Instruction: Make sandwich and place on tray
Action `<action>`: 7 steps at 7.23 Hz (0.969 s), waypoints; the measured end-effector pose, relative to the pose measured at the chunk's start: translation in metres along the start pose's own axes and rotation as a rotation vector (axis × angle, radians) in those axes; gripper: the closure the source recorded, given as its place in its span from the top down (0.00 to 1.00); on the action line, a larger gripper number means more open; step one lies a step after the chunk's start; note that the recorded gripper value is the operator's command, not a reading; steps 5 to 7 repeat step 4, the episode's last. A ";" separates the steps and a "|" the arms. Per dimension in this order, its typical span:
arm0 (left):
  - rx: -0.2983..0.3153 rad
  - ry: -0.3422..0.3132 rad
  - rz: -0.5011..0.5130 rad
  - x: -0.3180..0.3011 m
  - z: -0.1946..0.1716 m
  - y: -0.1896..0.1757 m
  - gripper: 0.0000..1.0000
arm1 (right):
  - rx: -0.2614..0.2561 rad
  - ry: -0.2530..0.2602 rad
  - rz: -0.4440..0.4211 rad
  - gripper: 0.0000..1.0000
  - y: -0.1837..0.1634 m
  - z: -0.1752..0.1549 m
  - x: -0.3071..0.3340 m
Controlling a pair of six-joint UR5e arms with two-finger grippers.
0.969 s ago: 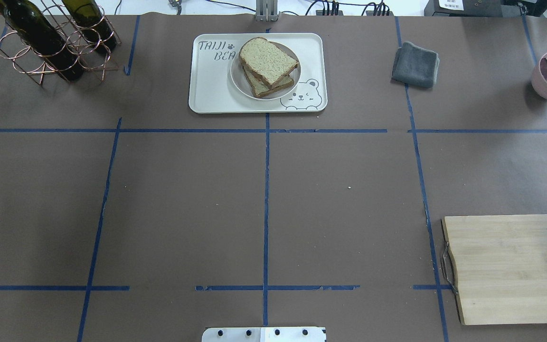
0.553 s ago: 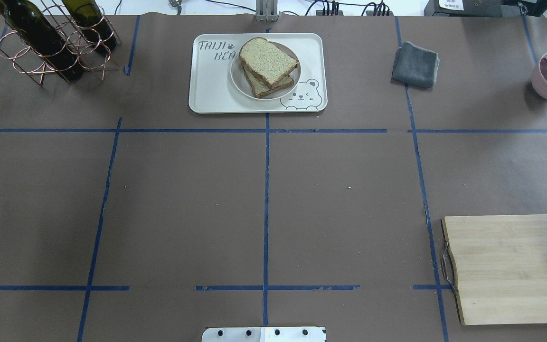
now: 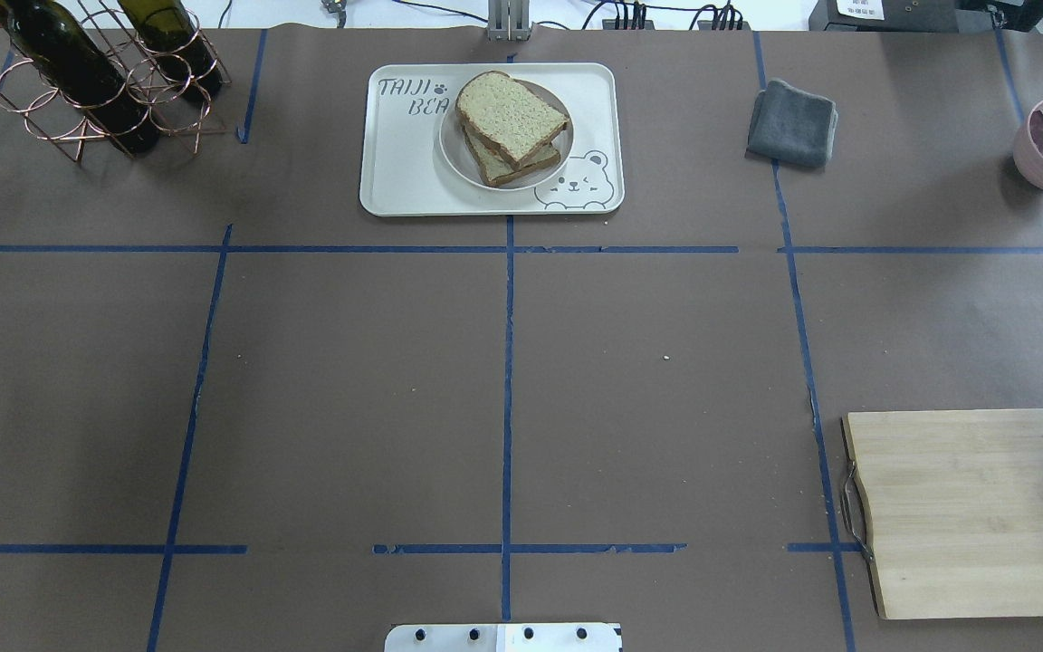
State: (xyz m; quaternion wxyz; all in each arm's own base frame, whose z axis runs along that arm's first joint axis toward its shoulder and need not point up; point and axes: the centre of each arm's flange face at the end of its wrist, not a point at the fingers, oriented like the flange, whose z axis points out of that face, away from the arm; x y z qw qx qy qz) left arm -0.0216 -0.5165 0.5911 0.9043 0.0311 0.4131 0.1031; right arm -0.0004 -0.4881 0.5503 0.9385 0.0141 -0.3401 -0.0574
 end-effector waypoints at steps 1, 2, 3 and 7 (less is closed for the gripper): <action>-0.001 0.001 -0.002 -0.001 0.001 0.000 1.00 | -0.006 0.000 -0.004 1.00 -0.001 0.003 -0.002; -0.002 0.002 -0.004 -0.001 0.001 0.000 1.00 | -0.005 -0.001 -0.010 1.00 -0.001 0.003 -0.005; -0.003 0.002 -0.005 -0.002 0.002 0.000 1.00 | -0.006 -0.002 -0.012 1.00 0.000 0.003 -0.005; -0.003 0.002 -0.004 -0.002 0.002 0.000 1.00 | -0.015 -0.006 -0.010 1.00 0.003 0.007 -0.002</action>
